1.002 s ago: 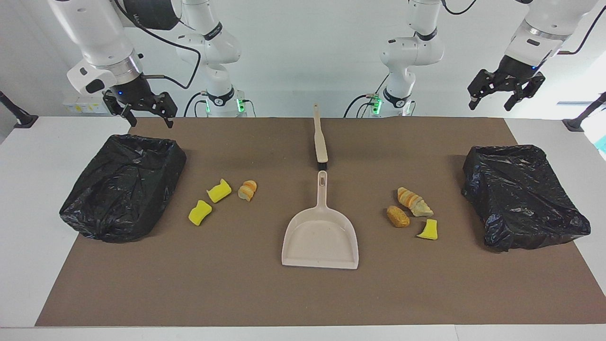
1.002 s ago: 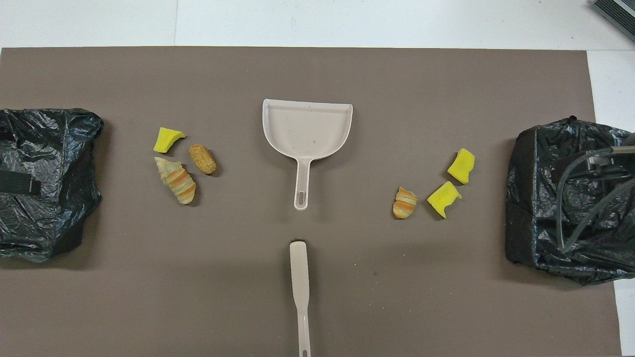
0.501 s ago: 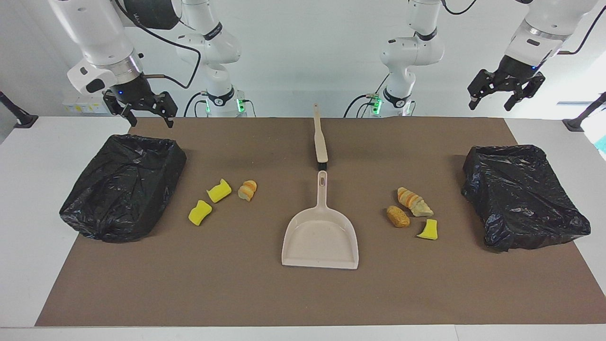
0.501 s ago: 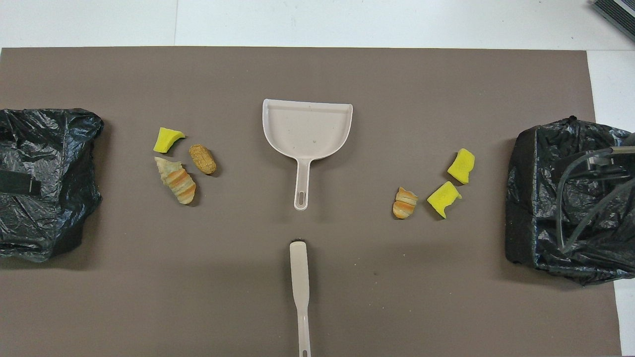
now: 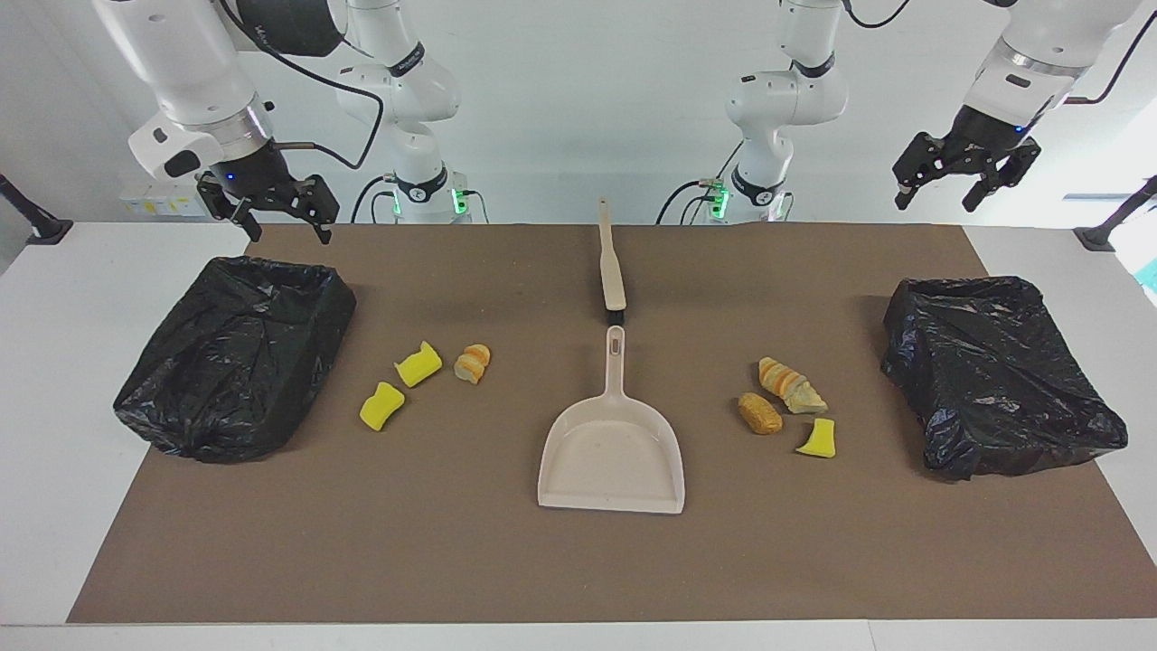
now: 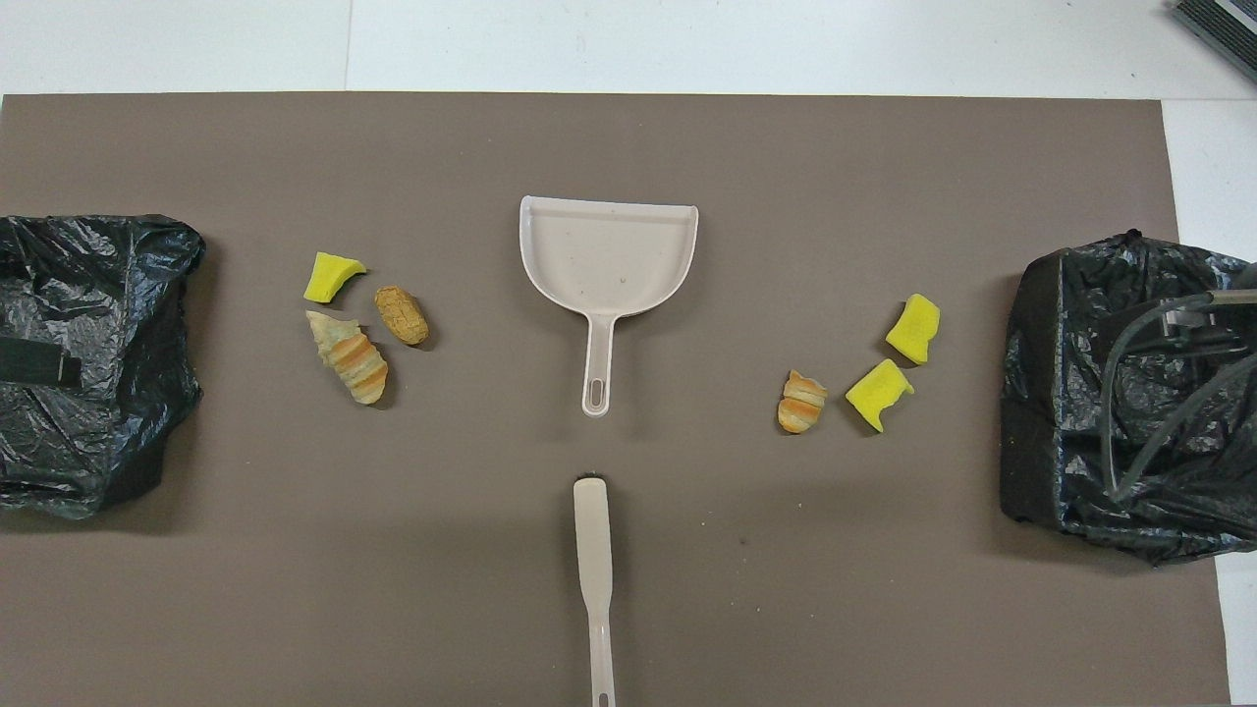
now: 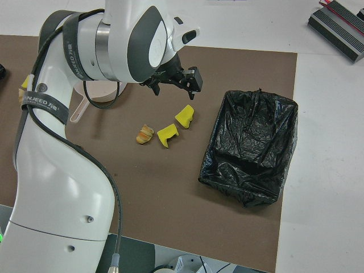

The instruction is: Sweep and dump trash in bin

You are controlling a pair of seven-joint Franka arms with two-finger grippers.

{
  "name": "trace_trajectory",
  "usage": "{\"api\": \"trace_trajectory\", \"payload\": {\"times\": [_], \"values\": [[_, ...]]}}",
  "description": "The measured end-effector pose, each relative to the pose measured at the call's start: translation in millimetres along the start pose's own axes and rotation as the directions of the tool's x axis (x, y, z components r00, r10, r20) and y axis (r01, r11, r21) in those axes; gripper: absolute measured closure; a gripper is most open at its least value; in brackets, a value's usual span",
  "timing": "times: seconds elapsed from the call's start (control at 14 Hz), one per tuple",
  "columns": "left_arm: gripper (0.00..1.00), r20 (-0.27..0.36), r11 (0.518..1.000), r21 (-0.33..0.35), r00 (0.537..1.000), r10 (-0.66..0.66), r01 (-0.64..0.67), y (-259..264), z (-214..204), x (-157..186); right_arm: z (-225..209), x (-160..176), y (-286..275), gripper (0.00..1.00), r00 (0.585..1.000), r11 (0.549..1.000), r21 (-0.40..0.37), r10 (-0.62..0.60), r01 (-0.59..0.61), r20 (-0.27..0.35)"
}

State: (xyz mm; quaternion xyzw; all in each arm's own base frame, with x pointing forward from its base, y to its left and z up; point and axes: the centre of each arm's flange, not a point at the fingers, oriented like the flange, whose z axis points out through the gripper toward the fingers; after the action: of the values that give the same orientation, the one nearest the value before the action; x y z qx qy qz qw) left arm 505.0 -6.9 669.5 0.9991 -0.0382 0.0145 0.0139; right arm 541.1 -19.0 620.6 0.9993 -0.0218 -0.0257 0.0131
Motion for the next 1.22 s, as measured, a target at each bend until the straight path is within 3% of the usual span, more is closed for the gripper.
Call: {"api": "trace_trajectory", "payload": {"times": [0.57,0.93,1.22], "values": [[0.0,0.074,0.999,-0.009,0.996,0.044,-0.043,24.3,15.3,-11.2,5.6,4.6,-24.6,0.0,0.998,0.998,-0.003,-0.059,0.059,-0.011],[0.0,0.152,0.998,0.014,0.987,0.051,-0.054,139.5,73.9,-45.0,48.6,27.3,-87.1,0.0,0.991,0.991,-0.008,-0.131,0.131,0.034],[0.0,0.137,0.999,0.045,0.991,-0.002,-0.004,239.9,148.6,-81.0,76.1,40.2,-142.6,0.0,0.994,0.994,-0.006,-0.107,0.108,0.018]]}}
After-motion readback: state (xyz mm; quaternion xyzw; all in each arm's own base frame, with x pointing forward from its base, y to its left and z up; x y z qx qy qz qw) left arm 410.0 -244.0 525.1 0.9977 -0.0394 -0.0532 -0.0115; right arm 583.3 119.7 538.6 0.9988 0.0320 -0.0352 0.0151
